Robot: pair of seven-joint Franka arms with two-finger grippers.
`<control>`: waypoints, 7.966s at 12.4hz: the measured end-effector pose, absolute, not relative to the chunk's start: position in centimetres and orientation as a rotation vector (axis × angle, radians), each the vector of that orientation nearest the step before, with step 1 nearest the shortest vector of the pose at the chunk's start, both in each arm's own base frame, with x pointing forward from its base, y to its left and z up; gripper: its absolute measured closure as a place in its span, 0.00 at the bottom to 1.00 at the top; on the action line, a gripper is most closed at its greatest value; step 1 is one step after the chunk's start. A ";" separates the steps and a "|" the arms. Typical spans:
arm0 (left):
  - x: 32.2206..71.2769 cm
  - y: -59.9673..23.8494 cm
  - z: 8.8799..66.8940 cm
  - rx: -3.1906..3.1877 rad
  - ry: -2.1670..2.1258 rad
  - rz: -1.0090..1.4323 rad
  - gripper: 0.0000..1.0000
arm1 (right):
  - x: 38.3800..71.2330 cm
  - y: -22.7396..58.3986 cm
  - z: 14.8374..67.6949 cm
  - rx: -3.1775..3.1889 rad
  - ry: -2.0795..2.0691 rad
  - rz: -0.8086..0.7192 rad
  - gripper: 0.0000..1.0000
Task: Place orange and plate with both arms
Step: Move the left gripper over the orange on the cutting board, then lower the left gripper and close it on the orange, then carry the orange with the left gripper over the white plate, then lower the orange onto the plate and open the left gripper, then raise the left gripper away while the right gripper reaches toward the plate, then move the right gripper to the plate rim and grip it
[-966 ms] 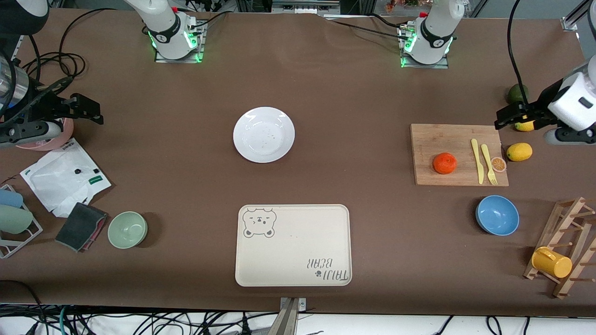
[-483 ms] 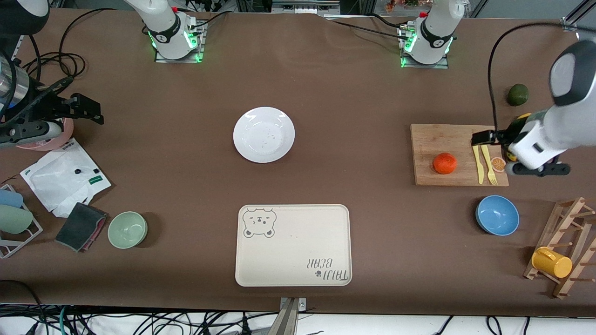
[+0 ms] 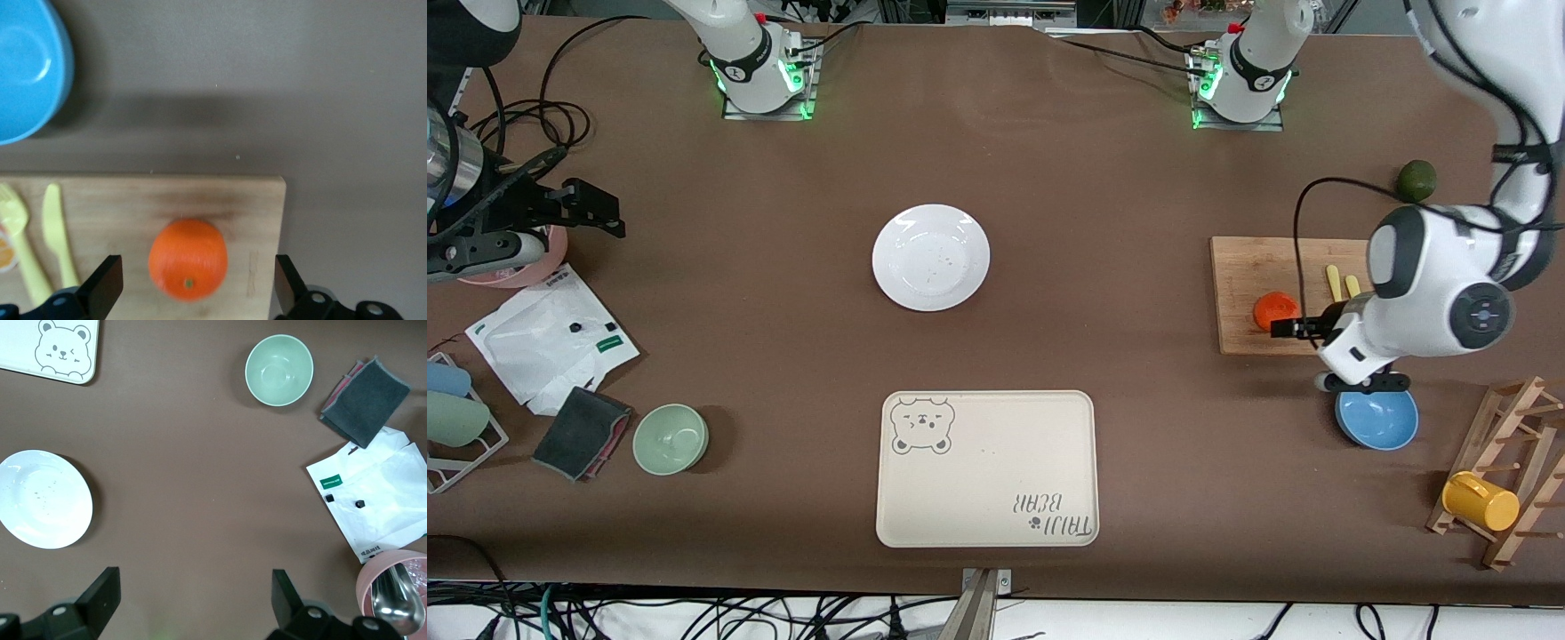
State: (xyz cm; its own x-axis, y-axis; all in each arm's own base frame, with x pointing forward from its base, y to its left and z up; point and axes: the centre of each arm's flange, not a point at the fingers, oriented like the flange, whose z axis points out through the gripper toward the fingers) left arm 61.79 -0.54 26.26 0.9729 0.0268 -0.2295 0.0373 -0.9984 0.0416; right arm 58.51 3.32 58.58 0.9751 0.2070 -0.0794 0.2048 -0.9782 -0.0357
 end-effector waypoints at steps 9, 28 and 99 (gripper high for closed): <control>56.4 -0.6 19.4 3.076 0.050 -0.406 0.00 | 58.5 3.3 58.6 -3.095 -0.323 0.129 0.00; 59.9 -25.3 32.8 2.956 0.453 -0.090 0.22 | 58.5 3.2 58.6 -3.095 -0.320 0.129 0.00; 59.8 3.1 57.4 3.080 0.118 0.021 0.00 | 58.6 12.8 22.2 -2.202 -0.110 0.282 0.00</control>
